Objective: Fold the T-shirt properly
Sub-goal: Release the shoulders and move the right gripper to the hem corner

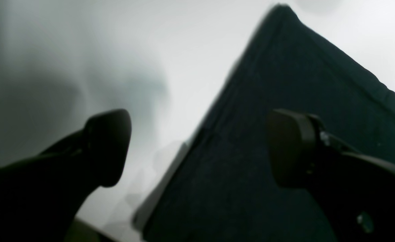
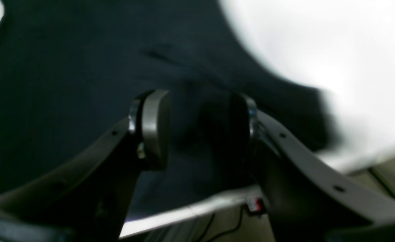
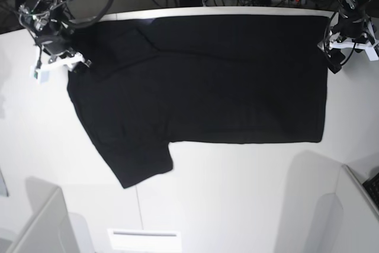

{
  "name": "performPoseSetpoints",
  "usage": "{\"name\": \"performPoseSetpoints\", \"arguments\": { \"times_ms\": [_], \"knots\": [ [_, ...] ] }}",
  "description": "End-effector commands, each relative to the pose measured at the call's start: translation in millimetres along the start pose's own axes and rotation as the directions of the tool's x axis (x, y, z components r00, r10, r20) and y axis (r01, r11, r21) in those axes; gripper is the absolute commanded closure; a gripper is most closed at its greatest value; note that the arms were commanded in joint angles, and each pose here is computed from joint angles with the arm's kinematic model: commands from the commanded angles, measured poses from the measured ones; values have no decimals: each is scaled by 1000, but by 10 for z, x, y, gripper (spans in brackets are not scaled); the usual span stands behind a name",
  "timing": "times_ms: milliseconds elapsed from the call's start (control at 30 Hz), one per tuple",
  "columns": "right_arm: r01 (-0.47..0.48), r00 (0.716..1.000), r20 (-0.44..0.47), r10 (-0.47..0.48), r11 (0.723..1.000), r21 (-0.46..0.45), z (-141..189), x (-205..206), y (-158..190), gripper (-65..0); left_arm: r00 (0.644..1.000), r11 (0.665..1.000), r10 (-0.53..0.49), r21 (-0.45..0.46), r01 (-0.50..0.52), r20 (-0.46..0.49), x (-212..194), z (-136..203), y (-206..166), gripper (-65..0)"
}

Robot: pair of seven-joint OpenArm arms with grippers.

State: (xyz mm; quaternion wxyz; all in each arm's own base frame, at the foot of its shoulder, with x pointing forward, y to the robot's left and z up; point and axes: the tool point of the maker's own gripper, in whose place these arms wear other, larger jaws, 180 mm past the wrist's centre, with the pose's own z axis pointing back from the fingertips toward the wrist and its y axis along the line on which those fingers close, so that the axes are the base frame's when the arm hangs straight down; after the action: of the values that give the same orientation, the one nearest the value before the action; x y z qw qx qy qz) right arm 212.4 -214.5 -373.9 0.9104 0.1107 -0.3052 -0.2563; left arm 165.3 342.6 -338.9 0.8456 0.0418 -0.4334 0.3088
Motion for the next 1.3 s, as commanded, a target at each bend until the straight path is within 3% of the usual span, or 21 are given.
{"name": "performPoseSetpoints", "arguments": {
  "times_ms": [0, 100, 200, 367, 700, 967, 1100, 1267],
  "knots": [
    [-38, 997, 66, 36, 999, 25, 10, 215, 106, -270, 999, 1000, -17, -11, 17, 33, 97, 21, -31, -599],
    [-103, 990, 105, 94, 991, 89, -54, 419, 410, -270, 1000, 1000, -18, -24, 19, 23, 58, 9, -82, -583],
    [-158, 981, 134, 143, 981, 113, -141, 638, 606, -270, 1000, 1000, -15, -24, 16, 22, 50, 10, -84, -525],
    [-237, 964, 136, 229, 970, 52, -387, 900, 761, -273, 1000, 1000, -16, -18, 16, 21, 46, 19, -60, -453],
    [-370, 923, 122, 364, 929, 28, -1076, 1221, 1048, -276, 1000, 1000, -15, -20, 15, 23, 55, 15, -67, -416],
    [-335, 939, 96, 331, 941, 38, -1518, 1544, 1108, -281, 1000, 1000, -17, -16, 17, 21, 50, 20, -54, -416],
    [-304, 950, 86, 301, 952, 30, -1693, 1722, 1062, -321, 1000, 1000, -18, -16, 19, 22, 54, 20, -53, -416],
    [-264, 962, 82, 261, 964, 27, -1869, 1807, 1025, -327, 1000, 1000, -16, -15, 17, 20, 45, 18, -50, -416]
  ]
}}
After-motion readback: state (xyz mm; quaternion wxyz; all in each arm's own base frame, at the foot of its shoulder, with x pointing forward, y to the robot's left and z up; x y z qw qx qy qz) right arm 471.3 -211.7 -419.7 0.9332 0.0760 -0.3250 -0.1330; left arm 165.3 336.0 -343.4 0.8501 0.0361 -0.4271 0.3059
